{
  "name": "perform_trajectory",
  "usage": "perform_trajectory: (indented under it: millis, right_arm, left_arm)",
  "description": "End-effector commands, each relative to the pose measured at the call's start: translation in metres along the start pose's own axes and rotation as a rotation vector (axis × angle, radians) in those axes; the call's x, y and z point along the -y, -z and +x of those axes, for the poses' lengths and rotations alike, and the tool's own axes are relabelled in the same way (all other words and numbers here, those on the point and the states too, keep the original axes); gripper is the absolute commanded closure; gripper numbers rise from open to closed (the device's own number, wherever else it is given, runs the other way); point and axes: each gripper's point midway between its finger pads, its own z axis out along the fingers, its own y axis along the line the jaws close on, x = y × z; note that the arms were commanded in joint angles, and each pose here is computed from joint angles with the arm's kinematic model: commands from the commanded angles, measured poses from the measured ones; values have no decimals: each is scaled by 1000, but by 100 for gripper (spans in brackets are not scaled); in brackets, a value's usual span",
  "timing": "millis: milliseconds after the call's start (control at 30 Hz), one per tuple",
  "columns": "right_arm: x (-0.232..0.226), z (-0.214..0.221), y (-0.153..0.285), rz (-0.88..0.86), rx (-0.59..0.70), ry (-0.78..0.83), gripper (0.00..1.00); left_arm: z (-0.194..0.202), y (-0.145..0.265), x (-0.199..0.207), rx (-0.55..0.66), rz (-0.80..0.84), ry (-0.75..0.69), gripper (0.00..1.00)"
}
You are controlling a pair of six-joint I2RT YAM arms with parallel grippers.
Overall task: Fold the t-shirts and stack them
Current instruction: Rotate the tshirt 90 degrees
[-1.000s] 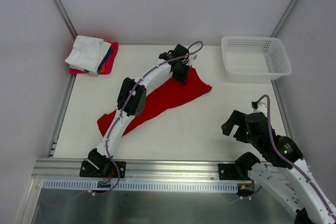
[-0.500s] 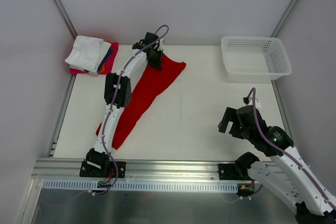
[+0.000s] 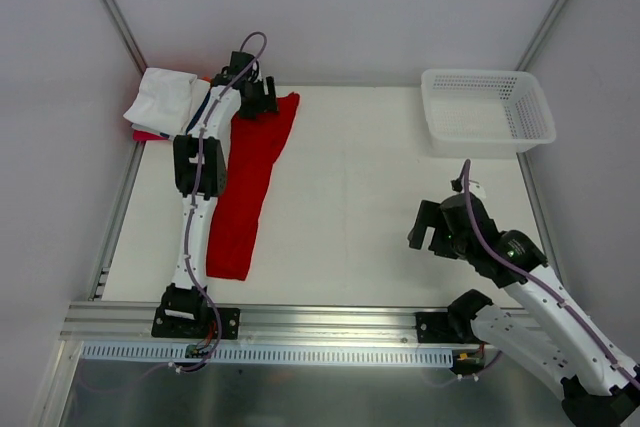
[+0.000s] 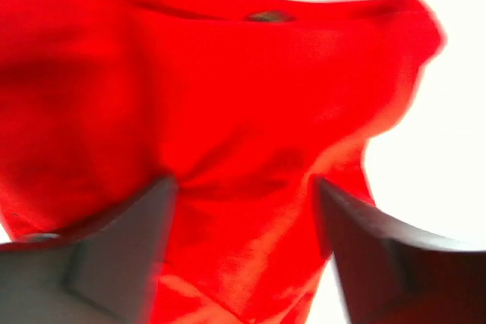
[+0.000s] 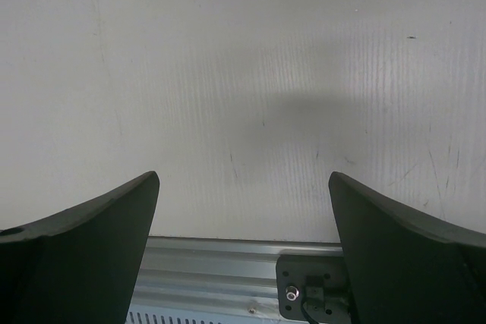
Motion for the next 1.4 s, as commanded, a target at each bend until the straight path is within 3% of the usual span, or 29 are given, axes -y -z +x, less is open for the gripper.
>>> perform_trajectory:
  millis: [0,100,133,233,367,400,433,500,533,600,633,700,733,867,967,1233,1367]
  right_arm:
    - [-13,-6,-2,-55,15,10,0]
    - [-24,-2,-10,-88,-15,8,0]
    - [-32,-7,-13,-116,-4,2,0]
    - [-56,-21,-15,-164,-13,16,0]
    - [-89,-48,-6,-212,13,63,1]
    - [-101,-56,-5,-245,28,66,0]
    - [-114,-63,-7,-262,19,64,1]
    - [-143,-61,-20,-322,-35,77,0]
    - [-160,-65,-18,-363,-44,72,0]
    - [-190,-56,-22,-396,-79,124,1]
    - [-199,-47,-41,-346,-120,161,0]
    - [-238,-42,-33,-380,-133,224,1]
    - [-251,-26,-52,-358,-187,248,0]
    - [-328,20,-53,-451,-252,267,0]
    - [-359,64,-60,-460,-299,271,1]
    - [-382,153,-59,-453,-355,259,1]
    - [-385,178,-60,-463,-383,261,0]
  left_arm:
    - [-51,62,34,153,62,-7,1]
    - [-88,134,73,293,129,-56,1]
    - [-100,178,95,352,192,-63,1]
    - [-102,262,135,456,260,-110,1]
    - [-64,337,180,498,343,-190,1]
    - [-47,338,177,471,330,-182,1]
    - [-43,380,180,537,348,-194,1]
    - [-21,391,169,542,298,-197,1]
    - [-13,428,163,604,302,-194,1]
    - [11,420,132,589,200,-169,1]
    - [19,448,123,644,197,-174,1]
    - [45,453,102,646,154,-181,1]
    - [53,456,96,644,146,-182,1]
    - [87,464,75,630,122,-188,1]
    - [101,473,68,633,119,-205,1]
    - [120,466,54,583,78,-232,1]
    - [125,460,53,564,82,-238,1]
